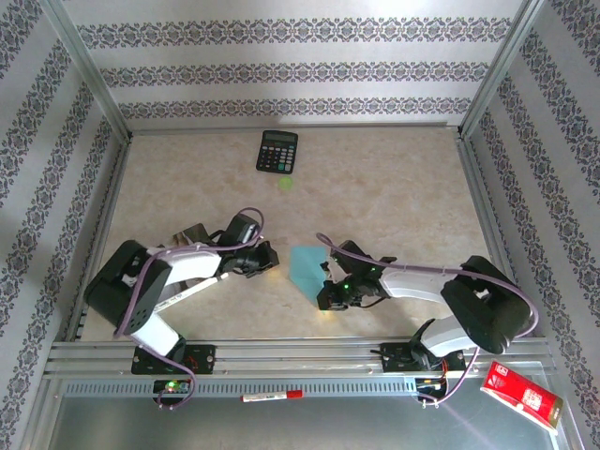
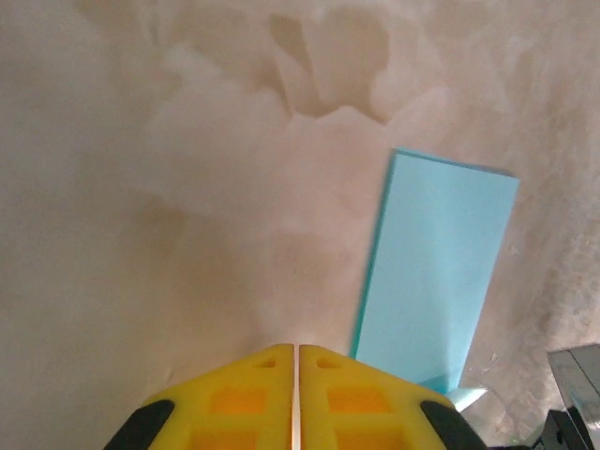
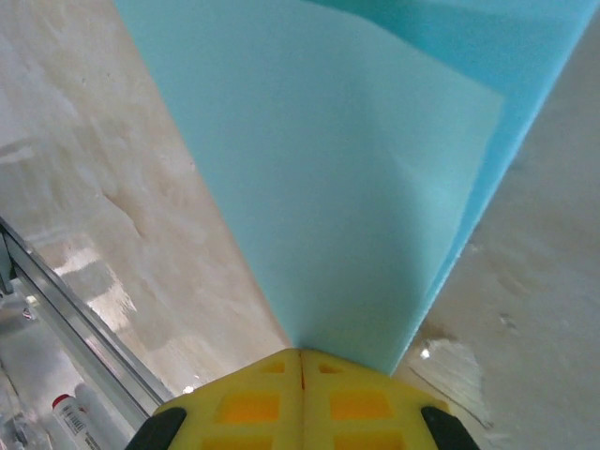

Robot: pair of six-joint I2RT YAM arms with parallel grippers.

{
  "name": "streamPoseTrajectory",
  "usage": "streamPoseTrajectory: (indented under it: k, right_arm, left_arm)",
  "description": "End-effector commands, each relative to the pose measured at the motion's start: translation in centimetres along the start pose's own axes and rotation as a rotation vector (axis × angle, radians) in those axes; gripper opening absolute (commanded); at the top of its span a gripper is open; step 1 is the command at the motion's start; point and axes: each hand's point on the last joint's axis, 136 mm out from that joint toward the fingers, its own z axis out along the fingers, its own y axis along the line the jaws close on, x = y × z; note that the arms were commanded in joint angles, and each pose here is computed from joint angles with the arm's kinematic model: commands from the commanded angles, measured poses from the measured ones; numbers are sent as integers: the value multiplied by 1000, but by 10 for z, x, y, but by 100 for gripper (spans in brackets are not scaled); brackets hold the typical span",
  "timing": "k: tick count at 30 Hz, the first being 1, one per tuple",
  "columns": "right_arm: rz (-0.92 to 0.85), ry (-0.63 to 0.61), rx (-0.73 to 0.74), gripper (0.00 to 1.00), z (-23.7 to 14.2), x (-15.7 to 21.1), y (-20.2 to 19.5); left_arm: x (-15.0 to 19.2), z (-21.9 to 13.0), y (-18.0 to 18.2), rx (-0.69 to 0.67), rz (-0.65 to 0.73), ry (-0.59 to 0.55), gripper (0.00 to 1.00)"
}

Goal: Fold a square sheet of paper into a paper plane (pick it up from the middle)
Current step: Third fold the triangle at the center of the table.

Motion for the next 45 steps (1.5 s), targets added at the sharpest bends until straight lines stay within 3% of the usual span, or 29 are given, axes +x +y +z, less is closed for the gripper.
streamPoseTrajectory:
  k: [1,6,12,17,24,33,40,45]
  right_arm:
    - [-33,130,180,0,10,21,-32]
    - [-138,150,158,2,7,8,-13]
    - [-144,-108,26,16,-28,-29,24]
    - [-123,-335,39,29,-63,-52,23]
    - [-175,-329,168,34,-52,-52,17]
    - [-224,-282,176,37,-25,-73,22]
    - [-205,-261,157,32,-13,-84,20]
    - [-184,-244,143,17,-7,-83,17]
  left_arm:
    - [2,-27,7,-45,27,-55,17]
    - [11,-49,3,-10,7,-86,27]
    - [34,-46,-18,59,43,-29,33]
    - [58,-34,-29,60,117,53,33]
    - [61,-18,-29,49,166,111,37]
    - [67,-22,-11,-7,169,133,44]
    - [69,-24,-6,-12,168,132,48]
    - [72,-24,-2,-17,139,134,48]
